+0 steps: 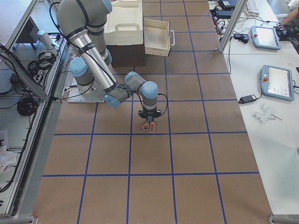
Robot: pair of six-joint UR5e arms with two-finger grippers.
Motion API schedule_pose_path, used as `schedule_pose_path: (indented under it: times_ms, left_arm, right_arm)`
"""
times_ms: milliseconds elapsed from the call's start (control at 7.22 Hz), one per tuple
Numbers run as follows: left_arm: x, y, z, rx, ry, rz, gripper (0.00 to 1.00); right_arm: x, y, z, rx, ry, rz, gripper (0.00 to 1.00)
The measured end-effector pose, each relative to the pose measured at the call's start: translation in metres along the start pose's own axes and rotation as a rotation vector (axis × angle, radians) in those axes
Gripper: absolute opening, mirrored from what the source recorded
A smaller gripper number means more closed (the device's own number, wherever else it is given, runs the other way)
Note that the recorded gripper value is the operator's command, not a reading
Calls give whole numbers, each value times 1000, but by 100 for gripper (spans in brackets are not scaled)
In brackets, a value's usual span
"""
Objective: Put scissors in drawer and close it
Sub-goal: 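Lift the scissors with the right gripper and carry them over the drawer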
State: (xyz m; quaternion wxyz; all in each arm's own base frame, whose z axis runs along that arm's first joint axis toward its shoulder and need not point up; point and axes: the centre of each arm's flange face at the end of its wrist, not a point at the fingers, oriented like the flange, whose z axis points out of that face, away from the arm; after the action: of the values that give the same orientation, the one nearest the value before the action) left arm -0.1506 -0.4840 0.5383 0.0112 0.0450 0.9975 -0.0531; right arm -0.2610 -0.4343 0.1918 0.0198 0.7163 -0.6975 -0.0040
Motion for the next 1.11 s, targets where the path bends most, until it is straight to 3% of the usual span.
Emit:
schedule_pose_path:
  times_ms: [554, 831, 1108]
  left_arm:
    - [0, 0, 0, 0, 0, 0, 100]
    - [0, 0, 1, -2, -2, 1, 100]
    - [0, 1, 1, -5, -8, 3, 100]
  right_arm:
    - [29, 0, -77, -35, 79, 28, 0]
    - [63, -37, -130, -20, 78, 59, 0]
    - [96, -105, -185, 25, 79, 80, 0]
